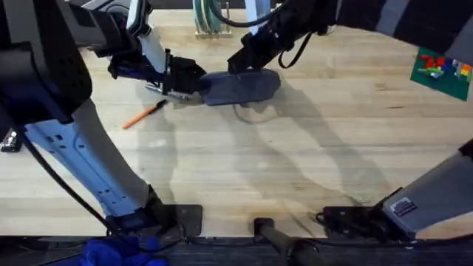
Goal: Unzip the bag, pick up the pens from the table one at a time and place them inside, then zip the bag closed.
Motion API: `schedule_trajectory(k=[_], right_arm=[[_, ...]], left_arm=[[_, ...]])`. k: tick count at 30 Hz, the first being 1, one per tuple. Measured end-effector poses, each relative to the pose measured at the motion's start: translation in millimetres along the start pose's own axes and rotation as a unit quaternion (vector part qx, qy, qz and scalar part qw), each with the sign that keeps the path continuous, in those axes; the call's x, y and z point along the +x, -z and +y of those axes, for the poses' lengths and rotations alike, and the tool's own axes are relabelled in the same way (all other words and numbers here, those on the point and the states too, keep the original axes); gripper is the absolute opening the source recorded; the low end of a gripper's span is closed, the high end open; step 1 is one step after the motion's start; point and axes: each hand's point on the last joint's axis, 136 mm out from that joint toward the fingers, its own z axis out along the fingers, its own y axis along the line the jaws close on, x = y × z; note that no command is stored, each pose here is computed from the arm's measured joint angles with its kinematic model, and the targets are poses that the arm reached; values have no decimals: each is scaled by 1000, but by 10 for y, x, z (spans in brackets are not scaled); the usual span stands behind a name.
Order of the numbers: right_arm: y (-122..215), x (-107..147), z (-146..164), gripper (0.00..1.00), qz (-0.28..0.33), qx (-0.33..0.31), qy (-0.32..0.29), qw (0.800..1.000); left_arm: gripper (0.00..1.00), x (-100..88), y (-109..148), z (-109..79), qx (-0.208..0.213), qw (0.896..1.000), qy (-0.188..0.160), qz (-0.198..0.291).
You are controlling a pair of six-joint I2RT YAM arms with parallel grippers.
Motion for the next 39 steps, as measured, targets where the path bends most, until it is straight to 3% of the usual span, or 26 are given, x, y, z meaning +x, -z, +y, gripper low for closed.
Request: schedule_trajectory(k=[22, 39], right_arm=[[-426, -99, 281, 30, -8, -28, 18, 999], [-441, -159, 305, 30, -19, -30, 6, 999]], left_arm=[[42, 1, 0, 2, 0, 1000, -1, 0], [42, 0, 0, 5, -1, 1000, -2, 0]])
